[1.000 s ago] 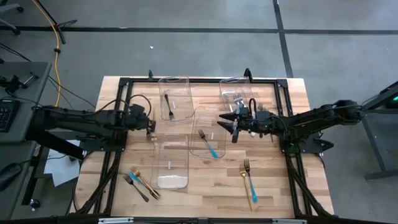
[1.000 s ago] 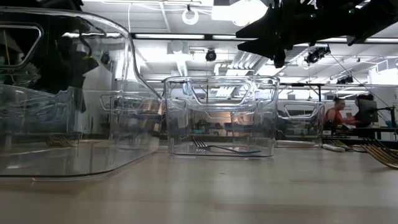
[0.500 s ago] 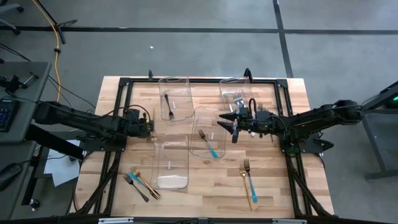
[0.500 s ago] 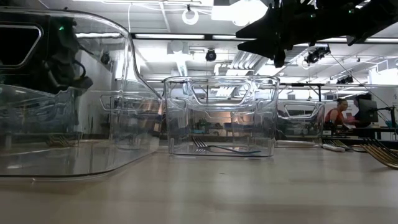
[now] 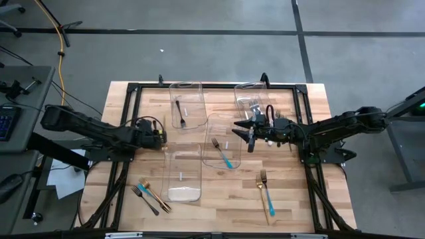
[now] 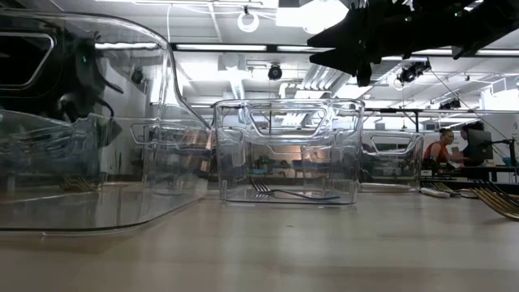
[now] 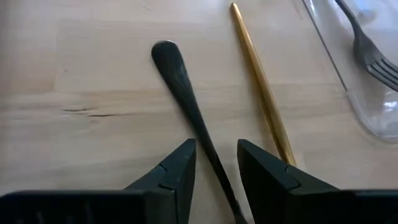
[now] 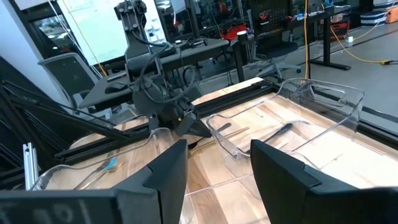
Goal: Sort silverware by color (type)
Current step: Put the black fork into the top left transparent bin
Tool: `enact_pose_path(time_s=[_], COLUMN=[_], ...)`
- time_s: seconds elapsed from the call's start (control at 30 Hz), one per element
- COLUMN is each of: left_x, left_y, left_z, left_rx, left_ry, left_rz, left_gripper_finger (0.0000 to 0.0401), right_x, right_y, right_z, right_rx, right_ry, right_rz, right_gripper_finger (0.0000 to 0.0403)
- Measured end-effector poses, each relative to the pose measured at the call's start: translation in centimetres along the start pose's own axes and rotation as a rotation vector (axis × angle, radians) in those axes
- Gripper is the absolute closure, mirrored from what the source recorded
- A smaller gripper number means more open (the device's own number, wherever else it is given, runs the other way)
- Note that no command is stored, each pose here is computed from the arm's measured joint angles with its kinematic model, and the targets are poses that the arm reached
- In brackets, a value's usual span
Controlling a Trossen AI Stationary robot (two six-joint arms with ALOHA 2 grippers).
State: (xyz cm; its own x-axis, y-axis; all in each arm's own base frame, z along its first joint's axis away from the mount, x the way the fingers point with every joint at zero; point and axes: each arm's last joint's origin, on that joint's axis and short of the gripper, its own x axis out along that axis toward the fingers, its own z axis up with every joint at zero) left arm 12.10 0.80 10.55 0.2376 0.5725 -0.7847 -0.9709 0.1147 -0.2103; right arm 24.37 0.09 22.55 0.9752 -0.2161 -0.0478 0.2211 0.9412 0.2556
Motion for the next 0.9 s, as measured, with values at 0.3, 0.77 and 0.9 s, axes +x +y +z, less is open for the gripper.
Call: enact_pose_path(time_s=[0.3,0.77,0.9], left_x=[1.0,1.3,1.5], left_y=[-0.2,-1.1,-1.0], left_z=[-0.6,-0.6,-0.4], left_rx=[-0.007,0.04,0.028], left_ry=[-0.049,-0.074,-0.084], left_rz=[0.102,0.219,0.236], left_gripper_finger=[0.0286,0.0318,0.0344], right_x=[0.0,0.0,0.0], right_y=[0.0,0.0,0.0], right_z=[0.1,0.1,0.1], right_rx=[0.002,0.004,0.004], right_ry=[-0.006,-0.01,-0.01], right_rz=[0.002,0.003,0.003], right_gripper_finger=[0.0231,0.0231,0.0231])
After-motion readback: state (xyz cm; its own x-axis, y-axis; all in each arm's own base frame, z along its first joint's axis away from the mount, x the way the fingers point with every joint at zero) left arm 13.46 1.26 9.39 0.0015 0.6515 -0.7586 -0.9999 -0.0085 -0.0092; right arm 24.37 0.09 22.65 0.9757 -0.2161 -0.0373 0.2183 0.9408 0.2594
